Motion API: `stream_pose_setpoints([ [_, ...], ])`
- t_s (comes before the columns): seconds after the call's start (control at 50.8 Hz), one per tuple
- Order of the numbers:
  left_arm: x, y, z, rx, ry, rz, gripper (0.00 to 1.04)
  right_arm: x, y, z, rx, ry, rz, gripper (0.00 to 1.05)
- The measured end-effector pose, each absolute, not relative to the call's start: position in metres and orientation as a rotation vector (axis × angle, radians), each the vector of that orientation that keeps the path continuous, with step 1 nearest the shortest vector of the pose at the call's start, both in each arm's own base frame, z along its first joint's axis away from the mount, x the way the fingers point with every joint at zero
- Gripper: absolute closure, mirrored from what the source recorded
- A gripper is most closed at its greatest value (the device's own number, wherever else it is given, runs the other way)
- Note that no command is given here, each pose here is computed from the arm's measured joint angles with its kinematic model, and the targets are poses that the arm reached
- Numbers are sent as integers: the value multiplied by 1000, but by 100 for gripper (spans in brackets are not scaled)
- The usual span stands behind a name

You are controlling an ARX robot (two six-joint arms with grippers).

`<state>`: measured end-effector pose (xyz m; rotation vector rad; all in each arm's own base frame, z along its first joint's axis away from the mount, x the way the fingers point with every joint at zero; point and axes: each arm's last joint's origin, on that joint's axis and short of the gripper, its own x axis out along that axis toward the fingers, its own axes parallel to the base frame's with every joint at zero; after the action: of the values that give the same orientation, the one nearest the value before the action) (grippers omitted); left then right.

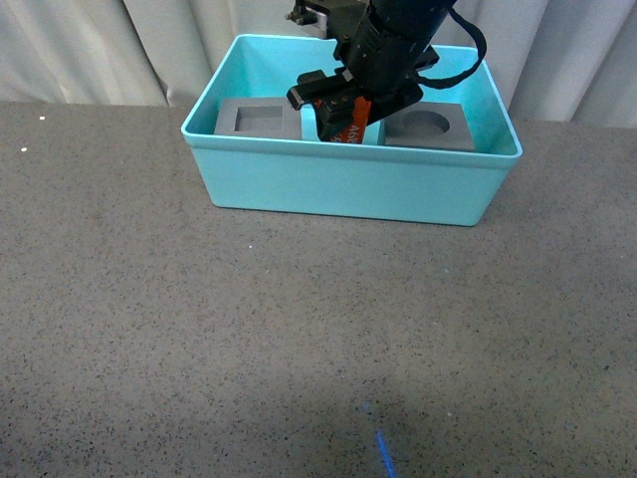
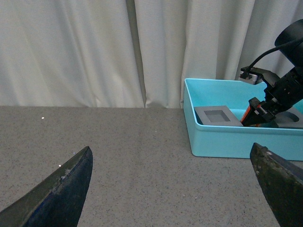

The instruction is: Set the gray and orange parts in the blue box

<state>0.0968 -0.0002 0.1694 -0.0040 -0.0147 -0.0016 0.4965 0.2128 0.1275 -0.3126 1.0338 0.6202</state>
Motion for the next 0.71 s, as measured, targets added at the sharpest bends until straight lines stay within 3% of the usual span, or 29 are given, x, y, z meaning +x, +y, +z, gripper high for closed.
stream_pose_setpoints([
  [0.138, 97, 0, 169, -4, -15, -2, 7, 496, 213, 126, -312, 1040, 623, 28],
  [0.295, 97, 0, 169, -4, -15, -2, 7, 496, 214, 126, -305, 1026, 624, 9],
  [0.551, 97, 0, 169, -4, -15, -2, 7, 488, 204, 138, -268, 979, 604, 10],
  [0.708, 97, 0, 169, -4, -15, -2, 7, 474, 188, 178, -185, 858, 560, 10],
])
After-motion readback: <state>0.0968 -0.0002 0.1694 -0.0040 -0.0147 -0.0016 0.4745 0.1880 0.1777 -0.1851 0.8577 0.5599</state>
